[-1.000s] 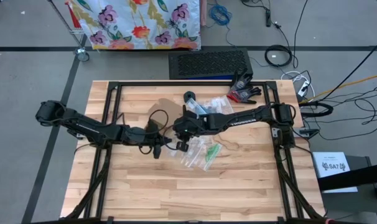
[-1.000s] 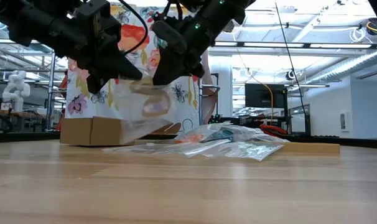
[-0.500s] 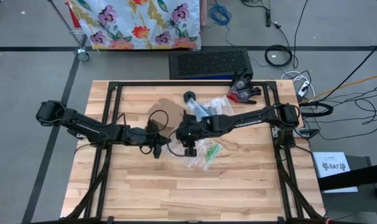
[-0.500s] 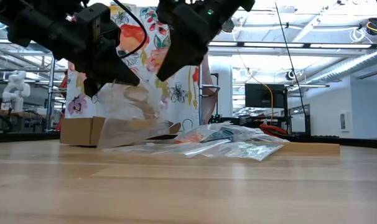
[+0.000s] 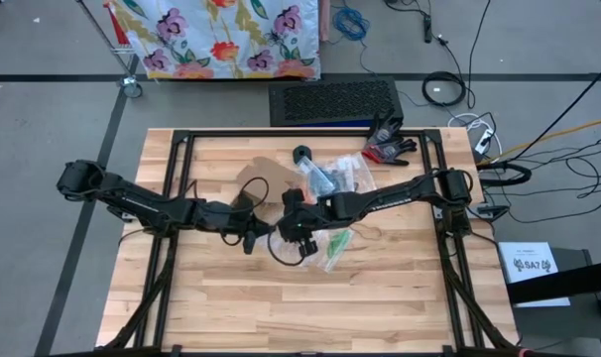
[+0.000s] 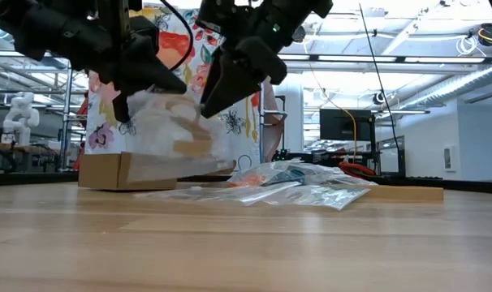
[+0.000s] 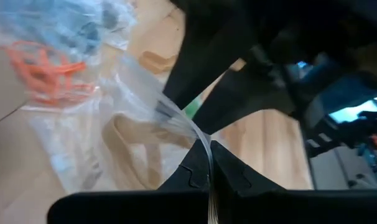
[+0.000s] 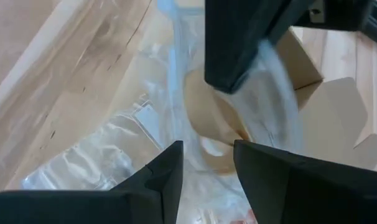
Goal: Sort rubber bands
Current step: Put the brown rubber band into the transparent zip bag
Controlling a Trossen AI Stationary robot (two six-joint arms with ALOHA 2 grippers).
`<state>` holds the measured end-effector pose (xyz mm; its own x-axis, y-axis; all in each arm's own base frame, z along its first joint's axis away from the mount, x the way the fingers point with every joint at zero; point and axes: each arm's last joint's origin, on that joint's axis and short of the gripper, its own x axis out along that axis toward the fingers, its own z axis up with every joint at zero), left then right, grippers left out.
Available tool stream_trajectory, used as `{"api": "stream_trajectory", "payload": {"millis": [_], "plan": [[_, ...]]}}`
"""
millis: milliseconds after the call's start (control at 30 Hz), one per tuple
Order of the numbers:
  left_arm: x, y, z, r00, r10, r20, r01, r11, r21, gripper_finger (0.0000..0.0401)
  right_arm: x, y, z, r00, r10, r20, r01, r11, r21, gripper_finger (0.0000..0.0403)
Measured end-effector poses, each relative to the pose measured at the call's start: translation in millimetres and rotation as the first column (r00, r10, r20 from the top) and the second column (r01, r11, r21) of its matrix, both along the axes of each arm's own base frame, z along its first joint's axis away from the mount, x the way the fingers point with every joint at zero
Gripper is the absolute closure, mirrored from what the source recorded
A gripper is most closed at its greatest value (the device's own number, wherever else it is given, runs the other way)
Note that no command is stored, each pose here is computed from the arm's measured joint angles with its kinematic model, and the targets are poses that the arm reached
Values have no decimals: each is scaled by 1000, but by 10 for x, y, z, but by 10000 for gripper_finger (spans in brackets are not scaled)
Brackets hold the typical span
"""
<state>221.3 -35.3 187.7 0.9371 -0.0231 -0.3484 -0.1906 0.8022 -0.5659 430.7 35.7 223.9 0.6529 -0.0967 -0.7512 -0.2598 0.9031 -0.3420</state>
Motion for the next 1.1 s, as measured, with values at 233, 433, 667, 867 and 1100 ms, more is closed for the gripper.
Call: {"api": "stream_trajectory", "payload": {"millis": [233,433,667,867,1100], "plan": [[19,-9,53,999,-18,50,19,1000,-12,401,-10,15,-72,999,19,-46,-20,1000,-13,286],[23,13,55,999,-3,52,3,1000,-11,401,-32,58,-79,998,18,-65,-20,1000,-21,392],[15,85,7,999,42,-2,-42,998,48,401,-79,83,92,986,166,-18,-157,959,235,402],[28,152,23,998,69,16,-70,994,79,401,-92,-89,231,996,-85,34,80,987,140,403],[55,166,96,996,63,60,-69,991,112,401,-94,-104,259,999,-34,30,24,959,281,403]]}}
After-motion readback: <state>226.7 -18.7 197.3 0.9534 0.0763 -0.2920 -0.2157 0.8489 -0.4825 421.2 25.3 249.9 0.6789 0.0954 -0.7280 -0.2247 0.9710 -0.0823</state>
